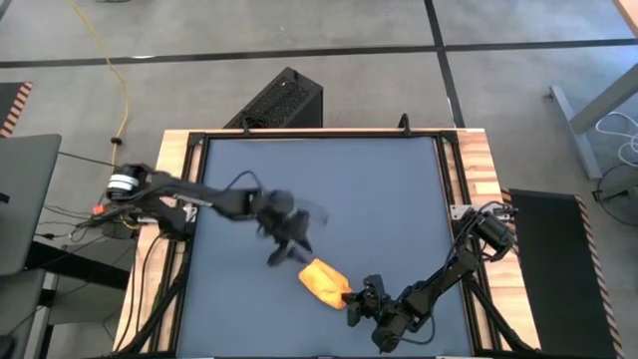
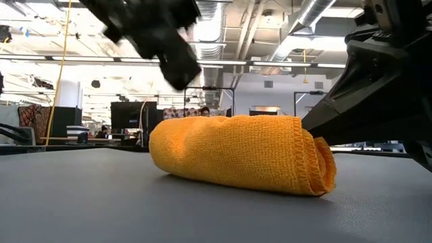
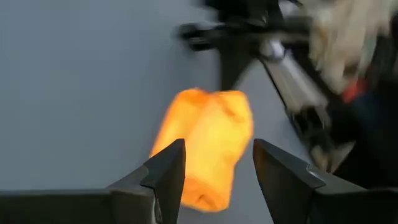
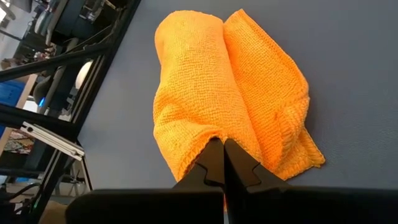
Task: Roll towel
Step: Roll the yellow towel
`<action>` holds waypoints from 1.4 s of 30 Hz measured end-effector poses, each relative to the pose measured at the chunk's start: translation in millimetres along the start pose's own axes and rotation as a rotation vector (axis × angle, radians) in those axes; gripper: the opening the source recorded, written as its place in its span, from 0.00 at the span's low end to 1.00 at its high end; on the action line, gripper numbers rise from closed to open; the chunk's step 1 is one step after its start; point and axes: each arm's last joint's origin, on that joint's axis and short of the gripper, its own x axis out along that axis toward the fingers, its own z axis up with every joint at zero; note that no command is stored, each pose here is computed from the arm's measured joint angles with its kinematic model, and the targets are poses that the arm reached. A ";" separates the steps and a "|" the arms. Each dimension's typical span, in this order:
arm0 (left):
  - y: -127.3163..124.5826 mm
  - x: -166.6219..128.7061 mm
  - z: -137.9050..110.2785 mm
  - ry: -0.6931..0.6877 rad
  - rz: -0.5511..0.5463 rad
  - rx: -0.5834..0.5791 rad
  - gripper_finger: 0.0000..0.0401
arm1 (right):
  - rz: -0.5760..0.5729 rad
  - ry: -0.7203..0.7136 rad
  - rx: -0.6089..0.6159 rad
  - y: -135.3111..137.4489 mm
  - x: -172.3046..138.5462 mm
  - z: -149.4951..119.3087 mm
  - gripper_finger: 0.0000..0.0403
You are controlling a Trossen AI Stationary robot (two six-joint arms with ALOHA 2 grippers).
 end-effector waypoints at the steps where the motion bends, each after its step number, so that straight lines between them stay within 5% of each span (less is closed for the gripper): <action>1: -14.0 2.4 -0.3 0.001 0.007 0.116 0.44 | 0.000 0.000 -0.003 0.1 0.0 0.0 0.03; 6: -70.6 24.7 -15.4 0.035 0.155 0.600 0.43 | 0.001 -0.002 -0.003 0.1 -0.1 0.0 0.03; 11: -95.0 40.2 -34.5 0.123 0.320 0.874 0.43 | 0.002 -0.004 -0.003 0.1 -0.1 0.0 0.03; 19: -84.7 60.2 -60.8 0.311 0.315 0.945 0.43 | 0.001 -0.007 -0.003 0.3 0.6 0.6 0.03; 30: -89.2 73.7 -73.6 0.413 0.449 1.257 0.43 | 0.001 -0.008 0.001 0.3 0.9 0.9 0.03; 42: -88.8 84.6 -71.0 0.339 0.435 1.198 0.43 | -0.003 -0.014 0.007 0.5 2.9 2.7 0.03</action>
